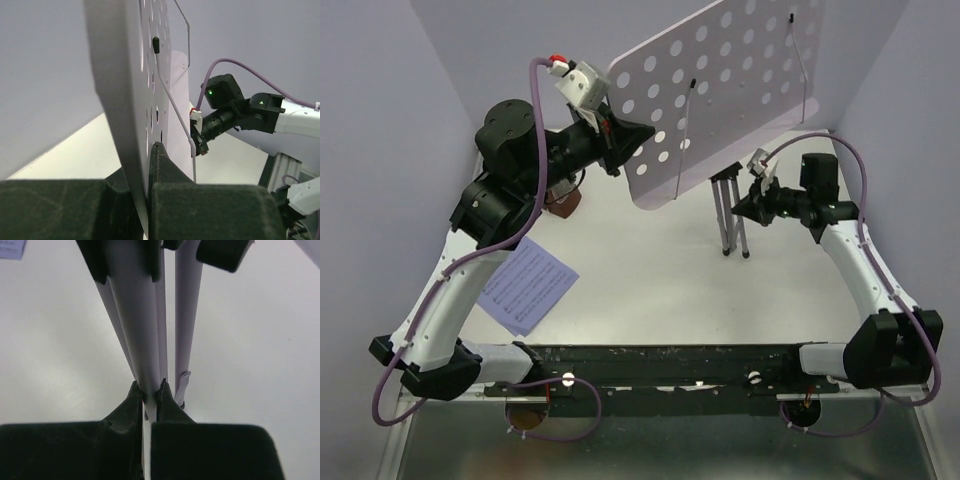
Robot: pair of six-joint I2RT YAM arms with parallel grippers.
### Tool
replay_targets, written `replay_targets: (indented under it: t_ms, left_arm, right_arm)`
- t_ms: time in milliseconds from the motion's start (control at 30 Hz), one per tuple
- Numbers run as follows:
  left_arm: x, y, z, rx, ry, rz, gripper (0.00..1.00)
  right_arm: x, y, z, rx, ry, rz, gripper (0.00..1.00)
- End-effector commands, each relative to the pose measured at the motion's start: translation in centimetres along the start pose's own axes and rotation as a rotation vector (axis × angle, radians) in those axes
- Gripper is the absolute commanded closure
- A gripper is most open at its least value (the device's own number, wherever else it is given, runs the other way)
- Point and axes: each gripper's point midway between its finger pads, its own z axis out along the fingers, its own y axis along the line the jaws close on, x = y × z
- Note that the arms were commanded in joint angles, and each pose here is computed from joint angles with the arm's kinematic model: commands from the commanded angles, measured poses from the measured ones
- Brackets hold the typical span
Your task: Set up the instrument practice props
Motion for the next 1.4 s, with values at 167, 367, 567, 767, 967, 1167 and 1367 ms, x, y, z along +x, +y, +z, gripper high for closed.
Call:
replay_targets:
  t_ms: [167,367,567,767,967,1167,1367]
  left_arm:
    - [1.6,-0.3,2.4,0.1,0.079,0.125,1.0]
    - [2.1,-0.7,3.0,0.14,0.082,0.126,1.0]
    - [2.7,-1.5,3.7,0.18,0.095,0.119,1.0]
    - [2.8,-2.0,4.0,0.2,0.109,0.12,1.0]
    - [2.8,-2.8,4.8,0.231,0.112,0.117,1.0]
    - [2.4,-4.8,6.6,0.287,0.099,0.103,1.0]
    - [2.9,-7.3,9.2,0.33,0.104,0.078,1.0]
  right_arm:
    - [8.1,-0.7,-5.7,0.215,0.244,0.003,1.0]
    - [11.5,-2.2,-10.2,0.317,0.324,0.047,1.0]
    - [14.9,-2.2,-13.0,0.341,0.427,0.073,1.0]
    - [18.5,-3.2,-16.8,0.403,0.487,0.15,1.0]
    - [22.5,-3.5,-20.3,0.42,0.524,0.255,1.0]
    - [24.8,-2.2,-20.8,0.361,0.51,0.306,1.0]
    - [26.1,0.2,-18.8,0.251,0.464,0.328,1.0]
